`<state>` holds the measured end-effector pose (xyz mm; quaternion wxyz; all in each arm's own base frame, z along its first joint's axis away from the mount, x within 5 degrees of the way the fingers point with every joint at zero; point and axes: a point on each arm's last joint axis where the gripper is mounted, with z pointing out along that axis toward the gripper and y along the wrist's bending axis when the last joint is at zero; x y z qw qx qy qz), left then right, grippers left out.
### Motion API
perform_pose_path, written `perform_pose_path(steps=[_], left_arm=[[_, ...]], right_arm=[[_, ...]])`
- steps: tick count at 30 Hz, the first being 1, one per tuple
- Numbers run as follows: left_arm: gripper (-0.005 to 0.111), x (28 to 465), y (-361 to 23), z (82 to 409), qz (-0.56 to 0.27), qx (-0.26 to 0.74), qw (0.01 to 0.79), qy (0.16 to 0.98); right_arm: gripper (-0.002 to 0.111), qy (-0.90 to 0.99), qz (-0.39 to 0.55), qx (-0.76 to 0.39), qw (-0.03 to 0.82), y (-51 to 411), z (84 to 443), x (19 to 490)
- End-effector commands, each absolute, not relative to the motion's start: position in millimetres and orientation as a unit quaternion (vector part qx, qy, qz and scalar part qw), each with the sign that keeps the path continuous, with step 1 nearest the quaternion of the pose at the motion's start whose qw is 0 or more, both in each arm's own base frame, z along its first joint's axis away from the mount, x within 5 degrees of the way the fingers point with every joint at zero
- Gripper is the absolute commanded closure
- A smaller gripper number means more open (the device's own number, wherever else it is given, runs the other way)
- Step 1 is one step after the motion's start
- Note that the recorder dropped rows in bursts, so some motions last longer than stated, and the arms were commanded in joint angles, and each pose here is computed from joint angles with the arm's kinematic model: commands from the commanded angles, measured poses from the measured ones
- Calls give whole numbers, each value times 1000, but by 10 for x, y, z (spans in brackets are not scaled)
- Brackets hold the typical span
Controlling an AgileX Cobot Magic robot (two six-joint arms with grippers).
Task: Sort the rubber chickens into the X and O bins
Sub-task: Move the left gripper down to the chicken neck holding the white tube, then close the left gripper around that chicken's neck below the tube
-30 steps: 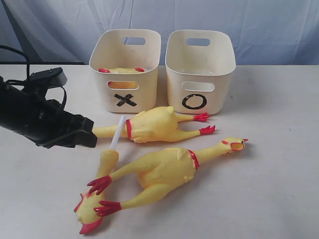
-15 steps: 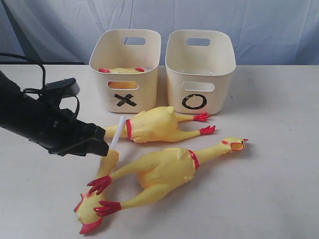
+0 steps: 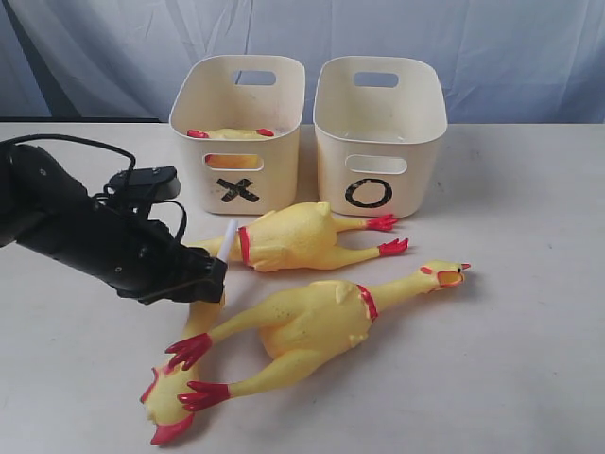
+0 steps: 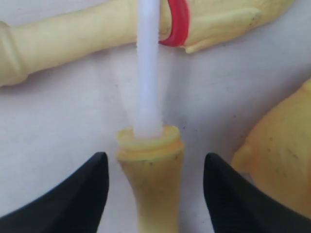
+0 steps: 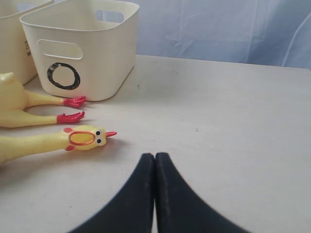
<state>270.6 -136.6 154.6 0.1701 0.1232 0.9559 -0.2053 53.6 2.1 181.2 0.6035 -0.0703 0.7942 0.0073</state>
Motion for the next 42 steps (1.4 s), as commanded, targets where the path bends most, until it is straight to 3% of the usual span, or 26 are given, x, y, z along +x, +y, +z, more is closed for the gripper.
perform_pose_path(steps=[1,27,36,38,42], left_arm=[[51,2714,-1387,1424,-204,114,154,960],[51,2712,-1396,1349,-206,109,138,963],[52,2708,-1434,1172,-219,108,109,964],[58,2712,-1443,1178,-225,107,112,962],[88,2709,-1444,1178,-225,110,111,962]], right_arm=[[109,789,6,-76,610,24,1820,536],[109,789,6,-76,610,24,1820,536],[109,789,6,-76,610,24,1820,536],[109,789,6,-76,610,24,1820,536],[109,789,6,-76,610,24,1820,536]])
